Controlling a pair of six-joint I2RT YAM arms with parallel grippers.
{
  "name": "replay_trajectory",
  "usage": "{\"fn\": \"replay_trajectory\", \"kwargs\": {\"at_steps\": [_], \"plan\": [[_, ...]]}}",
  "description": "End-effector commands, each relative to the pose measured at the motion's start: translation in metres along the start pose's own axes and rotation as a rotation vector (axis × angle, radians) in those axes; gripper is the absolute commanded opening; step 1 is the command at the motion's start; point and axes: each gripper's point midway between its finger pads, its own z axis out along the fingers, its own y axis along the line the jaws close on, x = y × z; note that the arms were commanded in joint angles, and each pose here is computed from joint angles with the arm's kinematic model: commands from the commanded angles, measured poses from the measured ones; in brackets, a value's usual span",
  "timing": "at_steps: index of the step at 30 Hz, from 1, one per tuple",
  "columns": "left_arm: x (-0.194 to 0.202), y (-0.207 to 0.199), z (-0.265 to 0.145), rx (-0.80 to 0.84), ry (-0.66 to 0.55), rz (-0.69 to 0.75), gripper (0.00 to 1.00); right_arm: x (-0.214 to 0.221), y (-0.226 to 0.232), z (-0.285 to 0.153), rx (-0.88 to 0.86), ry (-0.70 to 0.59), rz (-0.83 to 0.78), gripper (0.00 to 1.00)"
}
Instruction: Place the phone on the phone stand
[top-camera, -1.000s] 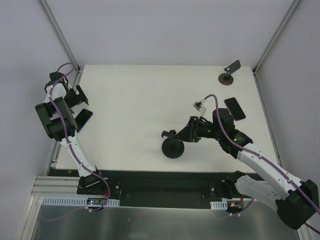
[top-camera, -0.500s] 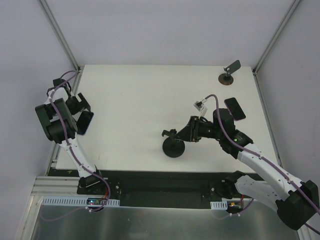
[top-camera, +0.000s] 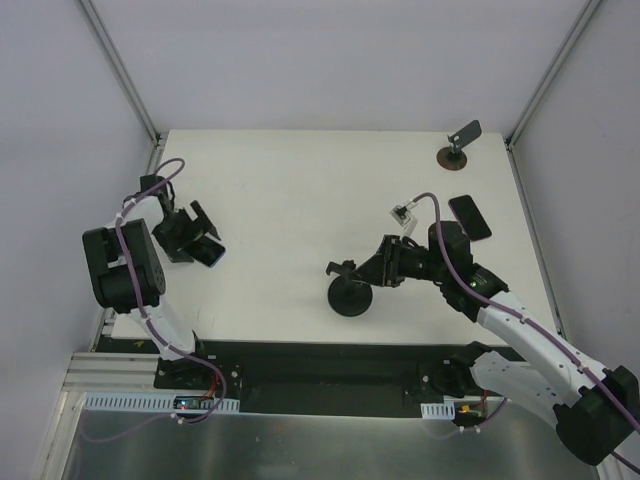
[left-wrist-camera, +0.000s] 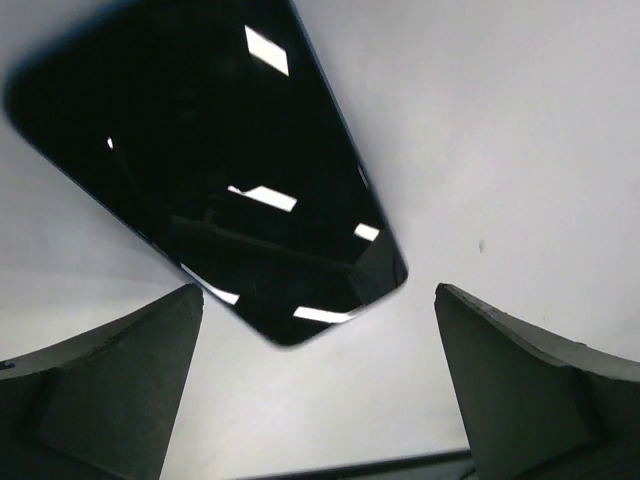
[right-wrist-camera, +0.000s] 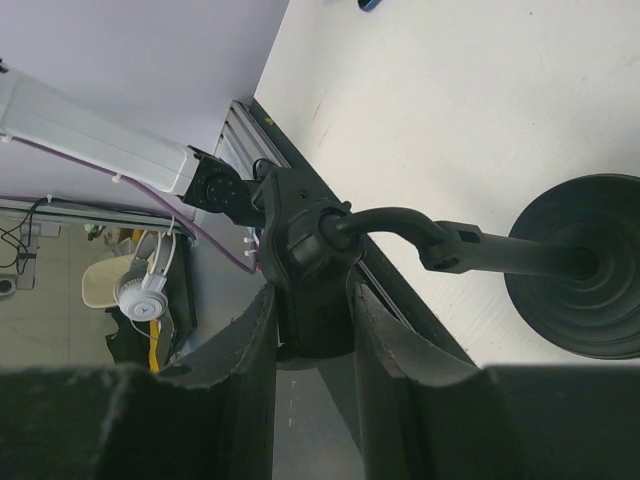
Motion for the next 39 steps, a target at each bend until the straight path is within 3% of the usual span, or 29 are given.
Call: {"fn": "replay_trajectory", "kwargs": {"at_steps": [1, 7, 11, 16, 26, 39], "plan": [[0.037, -0.045, -0.008, 0.129, -0.014, -0.002, 0.99, -0.023, 0.025, -0.008, -0.085, -0.099, -0.107, 0.01], [0.044, -0.083, -0.019, 0.238, -0.017, 0.079, 0.99, -0.022, 0.019, -0.009, -0.073, -0.105, -0.099, 0.01], [0.032, -0.064, -0.039, 0.130, -0.127, 0.113, 0.99, -0.022, 0.020, -0.010, -0.077, -0.105, -0.096, 0.01], [0.024, -0.050, -0.038, 0.138, -0.120, 0.040, 0.99, -0.025, 0.020, -0.011, -0.073, -0.116, -0.101, 0.01], [0.047, -0.041, -0.013, 0.181, -0.107, -0.091, 0.99, -0.026, 0.016, -0.012, -0.063, -0.124, -0.098, 0.01], [0.005, -0.095, 0.020, 0.259, -0.061, -0.031, 0.99, -0.026, 0.012, -0.013, -0.053, -0.125, -0.093, 0.01]]}}
